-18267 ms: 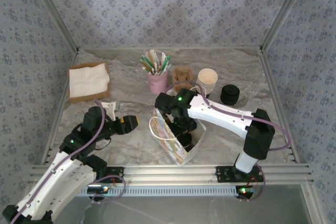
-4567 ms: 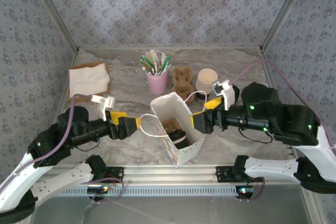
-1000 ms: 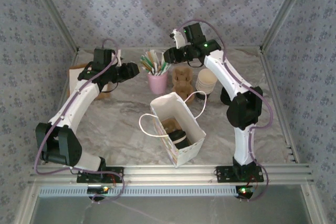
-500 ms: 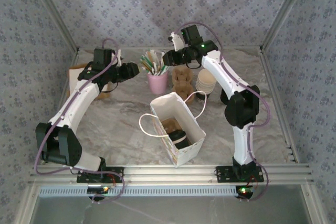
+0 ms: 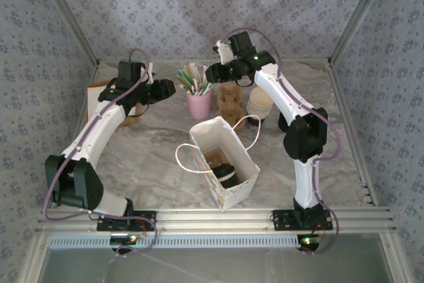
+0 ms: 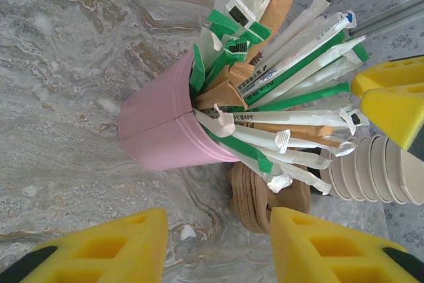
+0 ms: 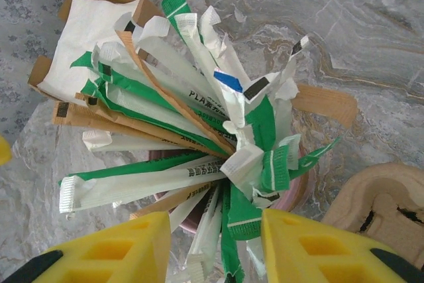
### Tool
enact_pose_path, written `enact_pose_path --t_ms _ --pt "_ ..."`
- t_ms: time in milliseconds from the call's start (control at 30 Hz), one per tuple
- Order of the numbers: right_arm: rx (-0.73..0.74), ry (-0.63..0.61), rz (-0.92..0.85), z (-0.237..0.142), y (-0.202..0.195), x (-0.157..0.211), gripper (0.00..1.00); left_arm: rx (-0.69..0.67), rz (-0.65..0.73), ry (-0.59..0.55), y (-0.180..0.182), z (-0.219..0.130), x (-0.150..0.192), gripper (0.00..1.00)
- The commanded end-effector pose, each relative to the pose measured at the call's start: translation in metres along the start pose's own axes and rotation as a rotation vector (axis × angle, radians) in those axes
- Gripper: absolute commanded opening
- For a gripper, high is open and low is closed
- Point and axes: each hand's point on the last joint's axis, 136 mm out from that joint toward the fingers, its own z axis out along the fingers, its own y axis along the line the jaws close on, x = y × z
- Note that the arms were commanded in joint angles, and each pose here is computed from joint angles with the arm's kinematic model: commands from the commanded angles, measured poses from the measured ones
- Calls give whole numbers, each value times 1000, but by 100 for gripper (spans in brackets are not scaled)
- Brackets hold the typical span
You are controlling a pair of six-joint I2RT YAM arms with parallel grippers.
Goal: Pack the takeout coffee
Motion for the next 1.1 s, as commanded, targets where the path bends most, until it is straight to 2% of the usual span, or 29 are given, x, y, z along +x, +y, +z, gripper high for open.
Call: enact_pose_path --t_ms 0,267,500,600,900,1000,1067 --pt "25 -50 2 -13 -2 -14 41 13 32 -27 -4 -1 -7 44" --pt "8 -18 13 -4 -2 -8 34 13 35 -24 -4 -1 -7 44" --pt "-8 -2 6 -2 4 -4 31 12 33 -22 -3 0 -6 44" --pt "-13 -1 5 -1 6 -5 24 15 35 -24 -3 0 -7 44" --pt "-16 -1 8 1 6 -8 14 17 37 -23 -4 0 -7 43" --pt "-15 1 10 1 6 -7 16 17 37 -25 -4 -2 -7 43" --pt "-8 4 15 2 4 -7 26 17 39 -25 -4 -2 -7 43"
